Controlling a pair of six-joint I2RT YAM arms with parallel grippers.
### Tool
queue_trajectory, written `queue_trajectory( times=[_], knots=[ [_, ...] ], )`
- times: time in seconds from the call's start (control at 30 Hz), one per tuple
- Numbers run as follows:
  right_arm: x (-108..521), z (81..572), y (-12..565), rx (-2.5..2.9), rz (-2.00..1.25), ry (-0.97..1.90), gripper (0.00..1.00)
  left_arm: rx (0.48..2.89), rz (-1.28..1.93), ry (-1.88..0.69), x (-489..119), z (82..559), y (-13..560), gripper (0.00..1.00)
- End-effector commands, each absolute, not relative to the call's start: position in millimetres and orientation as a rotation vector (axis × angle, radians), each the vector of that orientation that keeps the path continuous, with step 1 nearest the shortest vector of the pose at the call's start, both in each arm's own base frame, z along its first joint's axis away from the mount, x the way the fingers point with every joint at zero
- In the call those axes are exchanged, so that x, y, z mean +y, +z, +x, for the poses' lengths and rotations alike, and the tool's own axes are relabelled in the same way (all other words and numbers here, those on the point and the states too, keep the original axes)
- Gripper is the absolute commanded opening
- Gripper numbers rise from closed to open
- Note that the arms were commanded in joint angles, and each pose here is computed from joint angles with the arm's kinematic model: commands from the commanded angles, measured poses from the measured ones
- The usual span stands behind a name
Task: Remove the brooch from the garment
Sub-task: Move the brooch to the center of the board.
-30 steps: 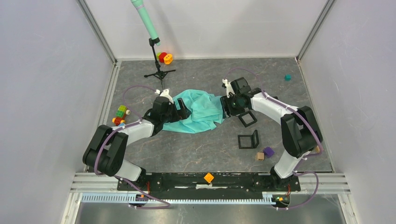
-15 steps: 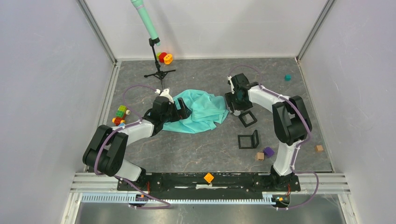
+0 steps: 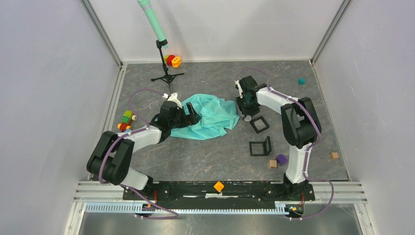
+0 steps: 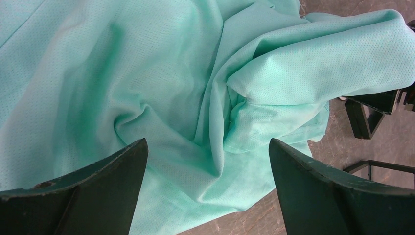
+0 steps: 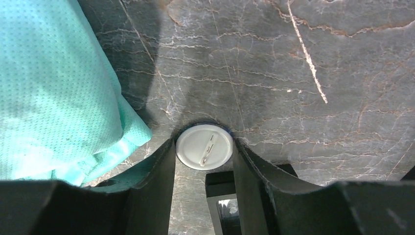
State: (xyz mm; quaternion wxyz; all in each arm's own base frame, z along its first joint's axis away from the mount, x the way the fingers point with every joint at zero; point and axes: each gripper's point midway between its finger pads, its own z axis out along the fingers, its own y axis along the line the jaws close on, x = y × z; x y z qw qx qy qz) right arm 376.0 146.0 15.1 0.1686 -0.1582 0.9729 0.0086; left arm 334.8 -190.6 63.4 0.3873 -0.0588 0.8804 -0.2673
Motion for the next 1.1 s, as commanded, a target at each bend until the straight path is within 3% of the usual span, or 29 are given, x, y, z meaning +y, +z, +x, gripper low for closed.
queue_trajectory(
  times=[0.0,0.53,0.9,1.07],
  knots=[
    [149.7,362.9,-5.6,2.833,-0.490,0.079,0.46,2.186,-0.108,-0.690,-194.6,341.1,78.4,0.98],
    [259.5,331.9,67.0,2.482,-0.405,1.020,0.45,2.211,-0.099,-0.708,-199.9,340.4,71.9,0.99],
    [205.3,334.0,72.3,2.526,-0.359,0.641,0.61,2.219,-0.078,-0.722,-203.9,338.4,70.4,0.98],
    [189.2,309.7,49.4,2.539,-0.251,0.707,0.58,2.202,-0.006,-0.766,-215.2,334.2,75.7,0.86]
  ],
)
